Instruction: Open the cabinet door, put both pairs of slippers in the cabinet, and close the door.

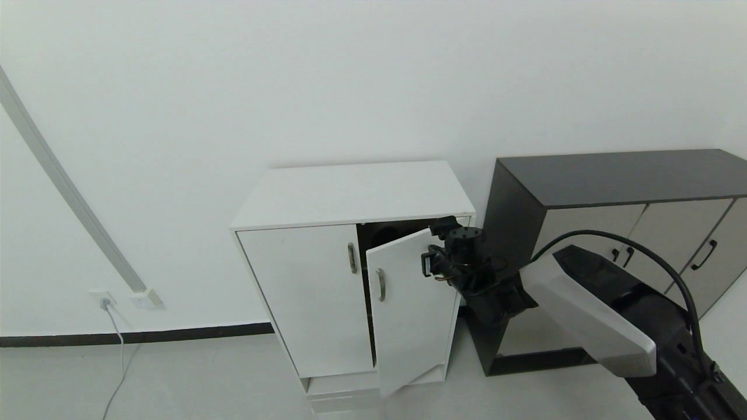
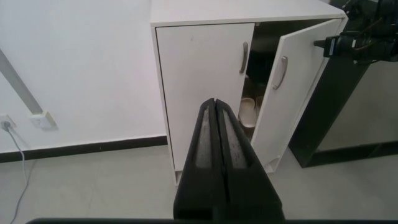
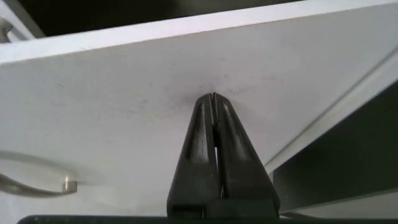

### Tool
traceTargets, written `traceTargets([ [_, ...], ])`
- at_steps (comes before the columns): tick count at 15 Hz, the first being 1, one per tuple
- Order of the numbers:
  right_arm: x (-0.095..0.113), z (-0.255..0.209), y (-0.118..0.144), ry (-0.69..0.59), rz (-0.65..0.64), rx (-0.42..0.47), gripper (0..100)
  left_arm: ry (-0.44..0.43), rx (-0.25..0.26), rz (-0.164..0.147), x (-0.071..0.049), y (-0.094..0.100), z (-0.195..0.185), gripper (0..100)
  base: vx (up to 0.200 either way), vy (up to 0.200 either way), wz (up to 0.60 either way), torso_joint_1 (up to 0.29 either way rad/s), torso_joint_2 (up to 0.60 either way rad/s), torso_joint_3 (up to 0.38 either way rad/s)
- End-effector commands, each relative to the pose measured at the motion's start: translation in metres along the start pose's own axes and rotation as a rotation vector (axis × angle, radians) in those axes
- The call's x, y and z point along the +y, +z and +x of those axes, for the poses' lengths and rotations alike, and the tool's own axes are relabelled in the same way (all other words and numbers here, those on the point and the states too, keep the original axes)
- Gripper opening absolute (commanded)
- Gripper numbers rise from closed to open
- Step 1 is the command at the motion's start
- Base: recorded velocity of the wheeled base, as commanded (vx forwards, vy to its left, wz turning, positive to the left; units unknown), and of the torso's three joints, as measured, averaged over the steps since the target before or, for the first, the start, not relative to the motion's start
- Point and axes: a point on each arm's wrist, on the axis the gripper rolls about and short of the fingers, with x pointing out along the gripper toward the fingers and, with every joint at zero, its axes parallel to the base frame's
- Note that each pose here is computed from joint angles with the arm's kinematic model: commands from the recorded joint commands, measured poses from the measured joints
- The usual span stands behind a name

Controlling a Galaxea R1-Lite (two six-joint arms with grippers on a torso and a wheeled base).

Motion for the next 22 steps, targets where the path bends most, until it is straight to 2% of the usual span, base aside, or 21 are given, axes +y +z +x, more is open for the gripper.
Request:
traceTargets([
  [1, -0.002, 0.009, -0.003, -0.008, 0.002, -0.004, 0, 0.0, 0.001, 0.0, 0.0, 0.0, 0.0, 0, 0.0, 0.0, 0.0, 0.0, 0.0, 0.0],
  [13, -0.009, 0.028, 0.011, -0.033, 0.01, -0.028, 0, 0.0, 0.001, 0.001, 0.0, 0.0, 0.0, 0, 0.0, 0.0, 0.0, 0.0, 0.0, 0.0],
  [22, -0.011, 0.03, -0.001, -0.037, 0.002, 0.014, 0, 0.0, 0.001, 0.001, 0.0, 0.0, 0.0, 0, 0.0, 0.0, 0.0, 0.0, 0.0, 0.0],
])
